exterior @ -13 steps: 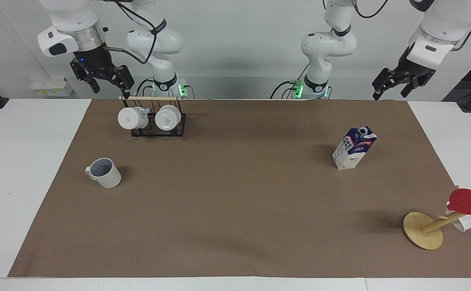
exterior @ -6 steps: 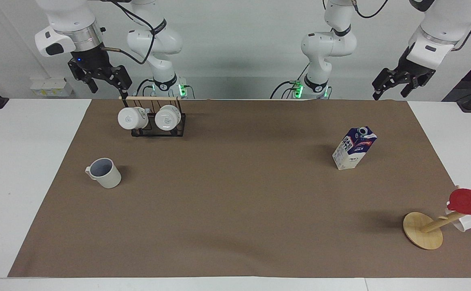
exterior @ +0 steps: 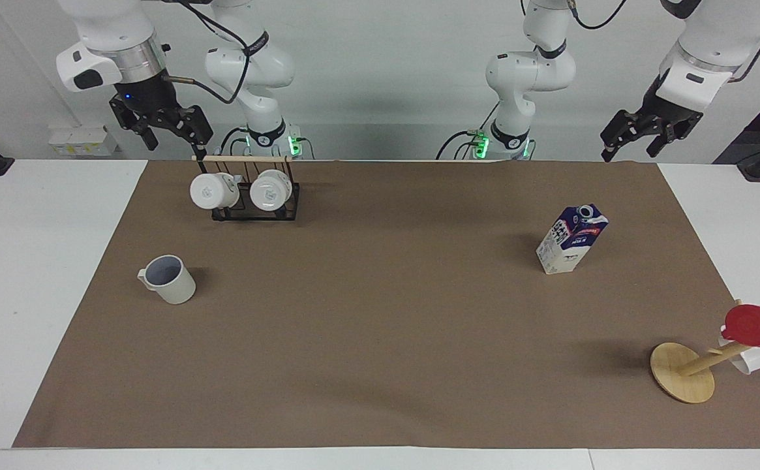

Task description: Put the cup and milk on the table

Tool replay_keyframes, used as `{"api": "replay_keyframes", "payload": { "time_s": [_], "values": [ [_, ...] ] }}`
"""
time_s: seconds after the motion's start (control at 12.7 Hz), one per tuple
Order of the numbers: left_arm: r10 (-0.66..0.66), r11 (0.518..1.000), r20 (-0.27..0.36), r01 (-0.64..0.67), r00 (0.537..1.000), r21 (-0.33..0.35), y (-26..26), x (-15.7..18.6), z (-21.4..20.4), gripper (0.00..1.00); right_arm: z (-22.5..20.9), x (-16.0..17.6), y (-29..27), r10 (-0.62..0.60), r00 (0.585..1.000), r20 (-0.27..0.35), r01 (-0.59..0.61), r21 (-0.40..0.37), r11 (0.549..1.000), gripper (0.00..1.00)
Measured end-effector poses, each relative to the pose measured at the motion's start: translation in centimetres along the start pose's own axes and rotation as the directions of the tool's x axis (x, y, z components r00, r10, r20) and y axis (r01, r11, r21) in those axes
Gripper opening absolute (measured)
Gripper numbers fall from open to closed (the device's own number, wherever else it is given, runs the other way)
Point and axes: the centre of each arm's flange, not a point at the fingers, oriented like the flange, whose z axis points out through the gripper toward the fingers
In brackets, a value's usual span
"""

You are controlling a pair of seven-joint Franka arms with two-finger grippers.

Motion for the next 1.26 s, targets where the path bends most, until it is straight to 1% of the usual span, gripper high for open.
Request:
{"api": "replay_keyframes", "payload": {
  "time_s": [0.95, 1.26],
  "values": [
    [0.000, 1.000, 0.000, 0.000, 1.000, 0.000, 0.00, 0.00, 0.00, 1.00, -0.01, 0.02, 0.02, 0.000, 1.000, -0.001, 0.000, 0.000, 1.000, 1.00],
    [0.000, 1.000, 0.000, 0.000, 1.000, 0.000, 0.00, 0.00, 0.00, 1.00, -0.15, 0.84, 0.52, 0.013, 0.999, -0.052, -0.012, 0.014, 1.000, 1.00]
  ]
}}
